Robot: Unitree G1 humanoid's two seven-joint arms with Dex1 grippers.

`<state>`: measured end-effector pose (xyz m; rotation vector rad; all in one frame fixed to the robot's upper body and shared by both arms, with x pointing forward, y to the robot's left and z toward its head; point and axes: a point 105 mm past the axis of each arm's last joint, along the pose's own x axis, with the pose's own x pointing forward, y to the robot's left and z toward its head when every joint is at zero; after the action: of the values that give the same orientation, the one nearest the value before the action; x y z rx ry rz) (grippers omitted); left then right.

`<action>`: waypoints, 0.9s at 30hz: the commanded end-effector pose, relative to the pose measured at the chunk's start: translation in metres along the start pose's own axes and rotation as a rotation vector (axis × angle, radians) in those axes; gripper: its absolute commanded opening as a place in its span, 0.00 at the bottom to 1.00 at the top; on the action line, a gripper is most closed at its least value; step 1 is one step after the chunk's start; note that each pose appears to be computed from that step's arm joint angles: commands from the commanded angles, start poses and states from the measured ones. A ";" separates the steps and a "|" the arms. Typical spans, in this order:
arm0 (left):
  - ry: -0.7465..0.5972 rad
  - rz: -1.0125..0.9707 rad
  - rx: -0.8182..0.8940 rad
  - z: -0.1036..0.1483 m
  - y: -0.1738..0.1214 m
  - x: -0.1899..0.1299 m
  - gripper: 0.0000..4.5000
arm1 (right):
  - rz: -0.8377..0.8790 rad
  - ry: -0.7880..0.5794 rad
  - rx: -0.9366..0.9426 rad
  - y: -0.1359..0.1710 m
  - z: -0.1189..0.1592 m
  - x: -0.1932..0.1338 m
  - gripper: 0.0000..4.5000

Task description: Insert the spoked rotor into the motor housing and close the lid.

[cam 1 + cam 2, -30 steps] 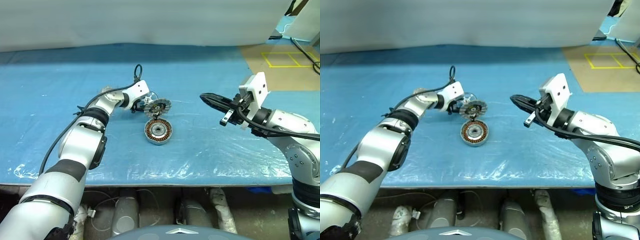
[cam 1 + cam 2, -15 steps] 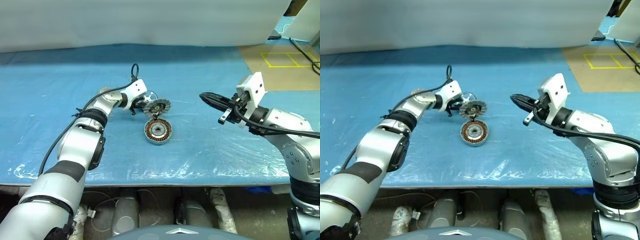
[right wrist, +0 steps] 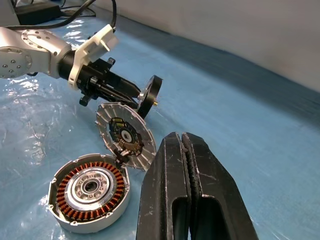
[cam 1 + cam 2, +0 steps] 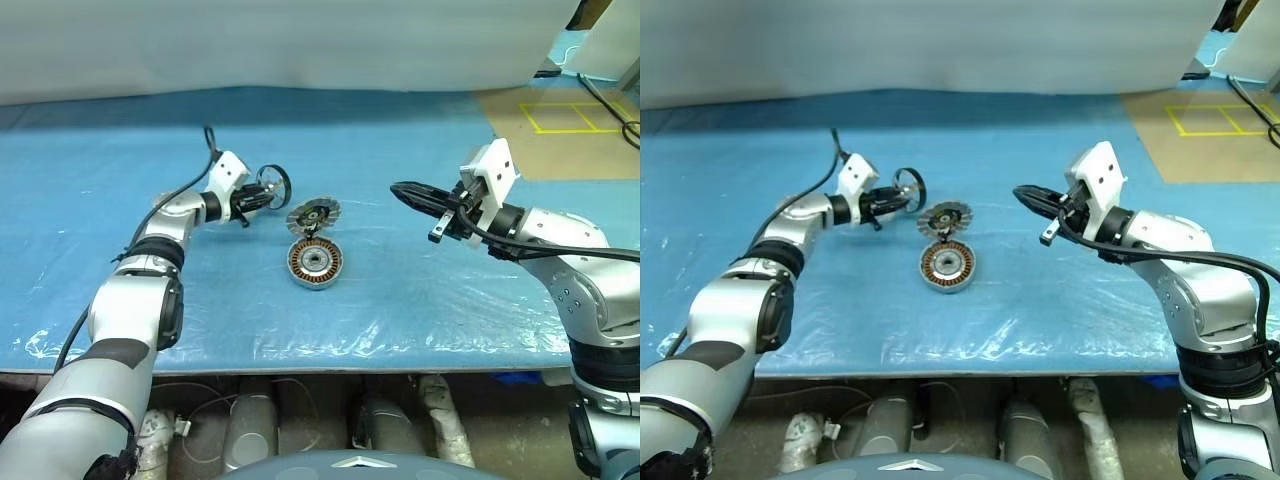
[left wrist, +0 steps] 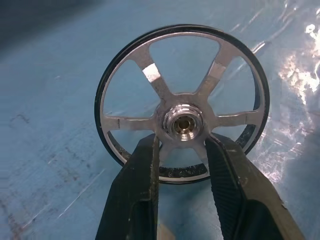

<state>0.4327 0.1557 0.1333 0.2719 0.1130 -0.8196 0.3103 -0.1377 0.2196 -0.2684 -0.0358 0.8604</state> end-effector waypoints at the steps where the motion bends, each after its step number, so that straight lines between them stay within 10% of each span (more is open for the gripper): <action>1: -0.135 -0.006 0.025 0.023 0.012 -0.021 0.27 | 0.028 -0.055 -0.051 -0.003 0.014 0.008 0.00; 13: -0.200 -0.074 0.013 0.013 -0.003 -0.077 0.27 | 0.125 -0.080 -0.068 -0.003 0.017 0.031 0.00; 27: -0.102 -0.256 -0.078 0.000 -0.092 -0.132 0.27 | 0.117 -0.060 -0.067 -0.010 0.013 0.027 0.00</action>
<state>0.2816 0.1967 0.1315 0.1290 0.1165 -1.0404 0.3349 -0.1158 0.2212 -0.2942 -0.0615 1.0001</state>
